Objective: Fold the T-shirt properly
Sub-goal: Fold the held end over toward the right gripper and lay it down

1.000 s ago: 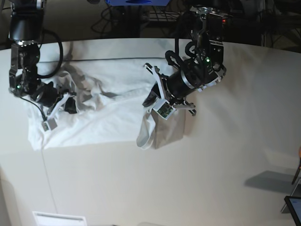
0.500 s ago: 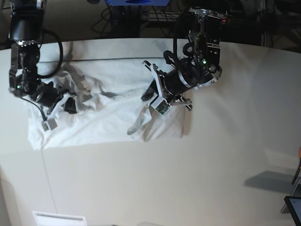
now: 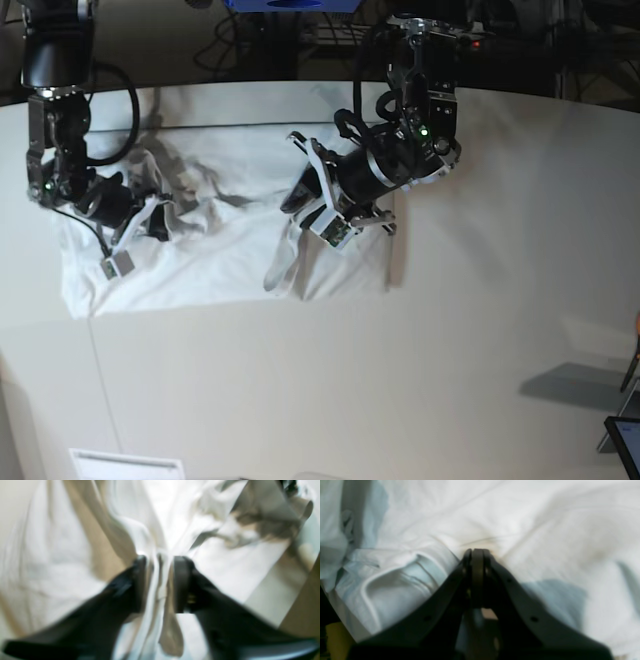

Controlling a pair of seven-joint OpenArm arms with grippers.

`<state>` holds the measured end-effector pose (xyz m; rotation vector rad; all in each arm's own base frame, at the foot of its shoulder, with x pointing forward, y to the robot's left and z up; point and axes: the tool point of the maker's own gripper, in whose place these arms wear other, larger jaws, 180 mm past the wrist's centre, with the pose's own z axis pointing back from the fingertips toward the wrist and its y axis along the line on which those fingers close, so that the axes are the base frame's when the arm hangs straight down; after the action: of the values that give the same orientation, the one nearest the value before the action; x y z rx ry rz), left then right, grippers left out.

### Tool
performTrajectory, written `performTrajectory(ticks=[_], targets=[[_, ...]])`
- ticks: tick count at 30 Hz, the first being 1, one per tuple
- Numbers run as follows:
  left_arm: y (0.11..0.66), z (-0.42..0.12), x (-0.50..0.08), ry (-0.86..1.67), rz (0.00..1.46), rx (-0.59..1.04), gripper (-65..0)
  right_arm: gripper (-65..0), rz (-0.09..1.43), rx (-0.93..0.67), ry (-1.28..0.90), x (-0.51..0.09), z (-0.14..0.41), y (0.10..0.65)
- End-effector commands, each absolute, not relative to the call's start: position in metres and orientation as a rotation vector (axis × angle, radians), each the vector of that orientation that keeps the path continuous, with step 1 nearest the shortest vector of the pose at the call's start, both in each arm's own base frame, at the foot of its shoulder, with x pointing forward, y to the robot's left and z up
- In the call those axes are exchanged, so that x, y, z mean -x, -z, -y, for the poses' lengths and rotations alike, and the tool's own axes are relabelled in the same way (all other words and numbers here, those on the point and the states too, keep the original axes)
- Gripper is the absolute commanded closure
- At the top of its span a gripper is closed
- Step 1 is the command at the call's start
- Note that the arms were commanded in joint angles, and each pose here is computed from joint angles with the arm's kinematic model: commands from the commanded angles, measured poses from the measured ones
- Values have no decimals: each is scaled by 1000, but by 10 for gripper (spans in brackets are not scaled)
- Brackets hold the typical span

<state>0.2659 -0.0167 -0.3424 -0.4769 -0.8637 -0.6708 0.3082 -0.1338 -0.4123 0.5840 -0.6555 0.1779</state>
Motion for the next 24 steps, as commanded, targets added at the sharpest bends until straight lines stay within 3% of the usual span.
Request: performTrajectory(ticks=[1,5,15,21,22,24], targets=[[327,22,-271,672,923,501,-265,-10,677,-582,-197,-314,136,404],[323,25,-270,665,933,530,-304,-10,674,-584,-201,-313,135,405],[281,75,-268,692,983,886,-297,-10,678,-579,-191,-315,137,404],[281,91,-269,707,967,927,-292,-10,677,-576,-192,-315,138,404],[278,87,-272,705,982,915,-280,-10,678,-574,-191,-315,139,404],[269,72,-281,684,1031,874,-195,-10,679,-574,-192,-315,139,403]])
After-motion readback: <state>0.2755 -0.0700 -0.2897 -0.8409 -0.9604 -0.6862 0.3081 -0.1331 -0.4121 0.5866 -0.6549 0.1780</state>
